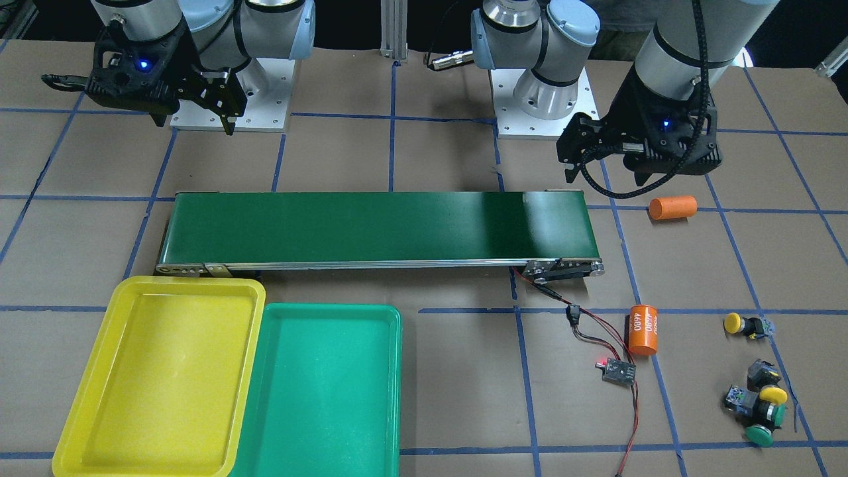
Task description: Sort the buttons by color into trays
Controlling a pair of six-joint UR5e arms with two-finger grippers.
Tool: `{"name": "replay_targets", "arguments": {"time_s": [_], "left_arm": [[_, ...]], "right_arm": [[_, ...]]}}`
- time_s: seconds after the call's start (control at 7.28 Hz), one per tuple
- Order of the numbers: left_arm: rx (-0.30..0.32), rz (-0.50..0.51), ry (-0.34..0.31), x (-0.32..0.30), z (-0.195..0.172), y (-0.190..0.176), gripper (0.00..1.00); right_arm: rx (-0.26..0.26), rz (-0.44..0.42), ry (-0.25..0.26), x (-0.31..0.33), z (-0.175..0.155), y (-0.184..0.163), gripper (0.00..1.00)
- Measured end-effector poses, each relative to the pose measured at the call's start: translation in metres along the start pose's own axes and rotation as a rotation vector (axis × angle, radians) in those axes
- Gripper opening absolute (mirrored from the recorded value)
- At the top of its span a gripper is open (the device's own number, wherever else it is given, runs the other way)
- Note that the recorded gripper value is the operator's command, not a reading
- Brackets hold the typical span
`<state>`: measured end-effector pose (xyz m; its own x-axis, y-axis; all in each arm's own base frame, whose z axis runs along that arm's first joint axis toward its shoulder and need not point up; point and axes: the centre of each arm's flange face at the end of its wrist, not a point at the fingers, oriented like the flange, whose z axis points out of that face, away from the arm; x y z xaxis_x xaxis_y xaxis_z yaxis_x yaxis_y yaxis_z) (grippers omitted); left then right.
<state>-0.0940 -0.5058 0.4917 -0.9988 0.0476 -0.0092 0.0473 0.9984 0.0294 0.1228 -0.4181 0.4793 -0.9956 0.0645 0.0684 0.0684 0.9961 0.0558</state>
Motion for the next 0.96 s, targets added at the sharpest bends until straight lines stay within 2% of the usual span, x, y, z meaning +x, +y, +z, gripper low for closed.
{"name": "replay_targets", "arguments": {"time_s": [0.41, 0.96], "left_arm": [[-0.002, -0.004, -0.002, -0.005, 0.001, -0.003, 1.00], [-0.009, -0.011, -0.001, -0.008, 0.006, -0.008, 1.00]], "right_arm": [[0.038, -0.005, -0.032, -0.002, -0.016, 0.016, 1.00], [0.046, 0.004, -0.092, -0.007, -0.020, 0.019, 1.00]]}}
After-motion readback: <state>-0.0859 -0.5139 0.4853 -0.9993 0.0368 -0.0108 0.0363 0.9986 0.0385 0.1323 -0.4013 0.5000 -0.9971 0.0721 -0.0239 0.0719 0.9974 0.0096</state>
